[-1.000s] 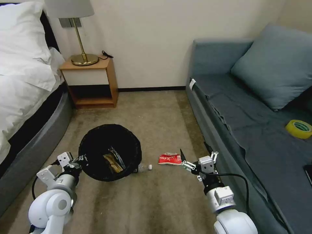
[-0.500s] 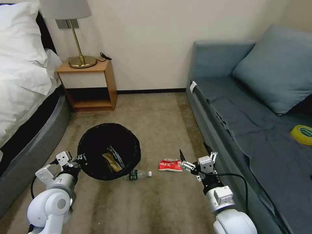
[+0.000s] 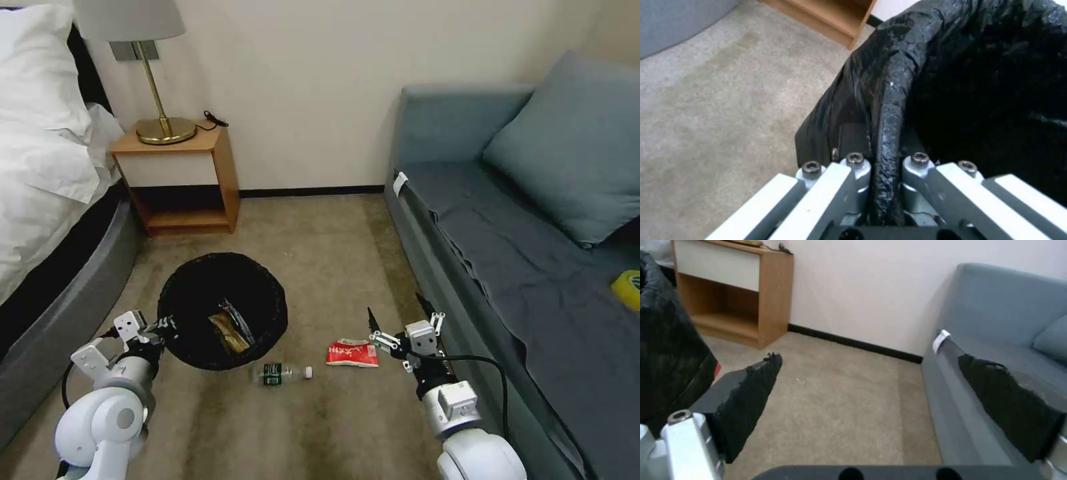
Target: Pick up the trash bin, then pick up the garbage on the floor and place it into the trash bin.
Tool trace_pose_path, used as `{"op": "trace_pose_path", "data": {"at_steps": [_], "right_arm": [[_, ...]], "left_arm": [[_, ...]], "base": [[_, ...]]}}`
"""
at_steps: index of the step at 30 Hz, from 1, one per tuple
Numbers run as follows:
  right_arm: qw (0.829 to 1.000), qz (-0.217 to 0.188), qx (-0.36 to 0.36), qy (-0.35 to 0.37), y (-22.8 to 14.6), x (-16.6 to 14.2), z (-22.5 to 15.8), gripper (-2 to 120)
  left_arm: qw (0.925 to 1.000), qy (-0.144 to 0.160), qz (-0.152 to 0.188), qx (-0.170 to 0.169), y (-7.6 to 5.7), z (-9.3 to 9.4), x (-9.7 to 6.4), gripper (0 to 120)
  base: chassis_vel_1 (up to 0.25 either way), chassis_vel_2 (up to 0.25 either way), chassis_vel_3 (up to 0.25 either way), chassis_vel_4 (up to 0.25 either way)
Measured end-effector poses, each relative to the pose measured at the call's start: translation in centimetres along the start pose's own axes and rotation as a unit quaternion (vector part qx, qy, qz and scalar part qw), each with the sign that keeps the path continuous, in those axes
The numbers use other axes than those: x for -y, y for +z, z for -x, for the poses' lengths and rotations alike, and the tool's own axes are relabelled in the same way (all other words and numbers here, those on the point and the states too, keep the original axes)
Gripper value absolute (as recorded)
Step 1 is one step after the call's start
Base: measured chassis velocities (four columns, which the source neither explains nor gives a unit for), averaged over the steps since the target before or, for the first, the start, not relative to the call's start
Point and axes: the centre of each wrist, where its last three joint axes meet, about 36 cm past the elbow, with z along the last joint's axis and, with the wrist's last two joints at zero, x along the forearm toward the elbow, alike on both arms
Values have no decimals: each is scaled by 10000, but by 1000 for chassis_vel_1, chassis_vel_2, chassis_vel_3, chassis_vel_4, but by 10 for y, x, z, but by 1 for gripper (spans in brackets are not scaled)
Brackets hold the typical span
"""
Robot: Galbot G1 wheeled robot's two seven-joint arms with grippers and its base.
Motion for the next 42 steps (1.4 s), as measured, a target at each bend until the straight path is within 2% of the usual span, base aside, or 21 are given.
{"op": "trace_pose_path", "data": {"at_steps": [12,17,19,20,26,31,34,36,38,40,42], "right_arm": [[9996,50,-164,-202,9,0,11,100],[9992,-36,-200,-344,28,6,23,100],[9986,-121,-250,-456,38,15,29,100],[9970,-263,-366,-629,48,29,37,100],[9914,-359,-676,-1063,59,54,58,100],[9830,-307,-974,-1528,63,69,97,100],[9697,-290,-1443,-1948,77,66,129,100],[9681,-302,-1500,-1985,78,65,135,100],[9608,-323,-1703,-2165,77,63,163,100],[9562,-304,-1823,-2270,78,60,170,100],[9403,-446,-2173,-2580,90,56,186,100]], "left_arm": [[10000,22,6,31,-1,1,-1,3],[9998,39,175,131,-3,1,0,3],[9996,38,234,167,-4,1,1,3],[9994,61,296,193,-3,1,2,3],[9992,116,312,219,0,2,4,3],[9993,176,270,199,7,8,1,3],[9992,256,215,208,11,13,-2,3],[9992,261,208,211,12,13,-3,3],[9991,306,167,231,13,16,-9,3],[9991,317,161,236,13,17,-11,3],[9990,344,166,251,14,19,-20,3]], "base": [[-78,78,73,-67],[-57,72,72,-71],[-24,22,24,-32],[0,0,0,0],[0,0,0,0],[0,0,0,0],[0,0,0,0],[0,0,0,0],[0,0,0,0],[0,0,0,0],[0,0,0,0]]}}
